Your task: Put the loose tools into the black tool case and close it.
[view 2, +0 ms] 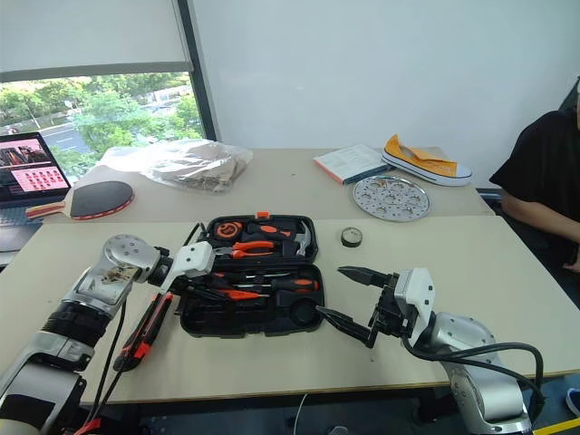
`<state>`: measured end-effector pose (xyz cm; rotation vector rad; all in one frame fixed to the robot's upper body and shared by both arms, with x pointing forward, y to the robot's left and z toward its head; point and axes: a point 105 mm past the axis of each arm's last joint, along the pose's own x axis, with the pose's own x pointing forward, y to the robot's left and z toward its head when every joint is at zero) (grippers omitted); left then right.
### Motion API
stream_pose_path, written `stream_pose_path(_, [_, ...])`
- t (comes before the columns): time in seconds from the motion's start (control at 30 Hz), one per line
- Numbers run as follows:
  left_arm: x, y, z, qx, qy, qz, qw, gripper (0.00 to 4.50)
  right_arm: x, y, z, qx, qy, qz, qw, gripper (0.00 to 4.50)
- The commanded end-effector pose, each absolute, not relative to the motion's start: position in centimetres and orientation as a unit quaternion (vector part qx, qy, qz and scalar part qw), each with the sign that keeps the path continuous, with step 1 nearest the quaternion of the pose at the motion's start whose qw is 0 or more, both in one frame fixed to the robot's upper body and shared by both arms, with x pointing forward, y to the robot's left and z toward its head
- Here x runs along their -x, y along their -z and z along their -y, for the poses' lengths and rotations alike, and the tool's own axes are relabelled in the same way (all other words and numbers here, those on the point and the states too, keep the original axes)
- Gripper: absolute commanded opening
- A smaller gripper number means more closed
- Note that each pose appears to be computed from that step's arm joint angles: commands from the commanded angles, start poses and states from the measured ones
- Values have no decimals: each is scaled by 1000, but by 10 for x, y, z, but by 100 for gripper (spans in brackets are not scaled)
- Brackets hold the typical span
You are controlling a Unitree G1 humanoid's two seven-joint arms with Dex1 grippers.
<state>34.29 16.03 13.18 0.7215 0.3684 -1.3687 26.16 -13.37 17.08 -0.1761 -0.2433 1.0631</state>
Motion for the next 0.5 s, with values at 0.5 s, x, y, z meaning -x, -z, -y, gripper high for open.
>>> stream_pose_path(0.5, [-334, -114, -173, -334, 597, -244, 687, 45, -260, -183, 130, 83, -513, 140, 843, 450])
